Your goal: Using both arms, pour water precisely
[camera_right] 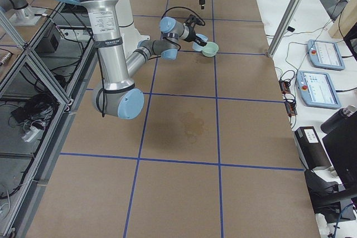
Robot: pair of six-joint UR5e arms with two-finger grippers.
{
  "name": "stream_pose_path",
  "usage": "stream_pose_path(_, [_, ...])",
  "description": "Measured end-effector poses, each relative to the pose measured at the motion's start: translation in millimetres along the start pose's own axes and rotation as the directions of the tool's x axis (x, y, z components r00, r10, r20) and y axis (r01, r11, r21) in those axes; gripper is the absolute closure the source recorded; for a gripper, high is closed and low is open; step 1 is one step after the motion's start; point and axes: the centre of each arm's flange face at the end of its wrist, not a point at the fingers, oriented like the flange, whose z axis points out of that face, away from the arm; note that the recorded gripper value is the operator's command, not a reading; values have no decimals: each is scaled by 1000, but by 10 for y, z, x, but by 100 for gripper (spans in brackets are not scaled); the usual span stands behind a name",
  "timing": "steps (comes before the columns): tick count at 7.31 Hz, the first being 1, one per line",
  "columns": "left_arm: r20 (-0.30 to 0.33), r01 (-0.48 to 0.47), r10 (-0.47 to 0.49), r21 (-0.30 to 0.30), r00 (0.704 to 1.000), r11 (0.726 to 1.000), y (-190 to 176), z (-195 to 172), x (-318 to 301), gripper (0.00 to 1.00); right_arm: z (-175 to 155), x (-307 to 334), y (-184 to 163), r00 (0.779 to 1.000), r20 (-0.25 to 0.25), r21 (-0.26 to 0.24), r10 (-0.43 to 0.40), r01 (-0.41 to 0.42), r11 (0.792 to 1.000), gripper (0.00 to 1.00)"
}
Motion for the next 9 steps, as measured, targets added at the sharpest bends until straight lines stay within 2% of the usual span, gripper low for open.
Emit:
stream_pose_path(1, [12, -17, 17, -1, 1000, 1000, 18, -13, -138, 0, 82, -54, -68, 999, 12, -80, -42, 43, 996, 100])
stream_pose_path(3, [27, -25, 25, -5, 999, 1000, 33, 4, -278, 0, 259, -282, -339, 997, -11, -221, -81, 76, 972, 100])
stream_pose_path(4, [34, -32, 32, -8, 999, 999, 45, 23, -344, 0, 332, -393, -451, 995, -24, -276, -92, 81, 958, 100])
stream_pose_path(7, [51, -40, 41, -13, 998, 999, 46, 63, -479, 0, 643, -657, -616, 996, -15, -414, -89, 75, 907, 100])
stream_pose_path(9, [56, -38, 38, -14, 998, 999, 39, 80, -501, 0, 976, -811, -754, 996, -18, -464, -92, 73, 883, 100])
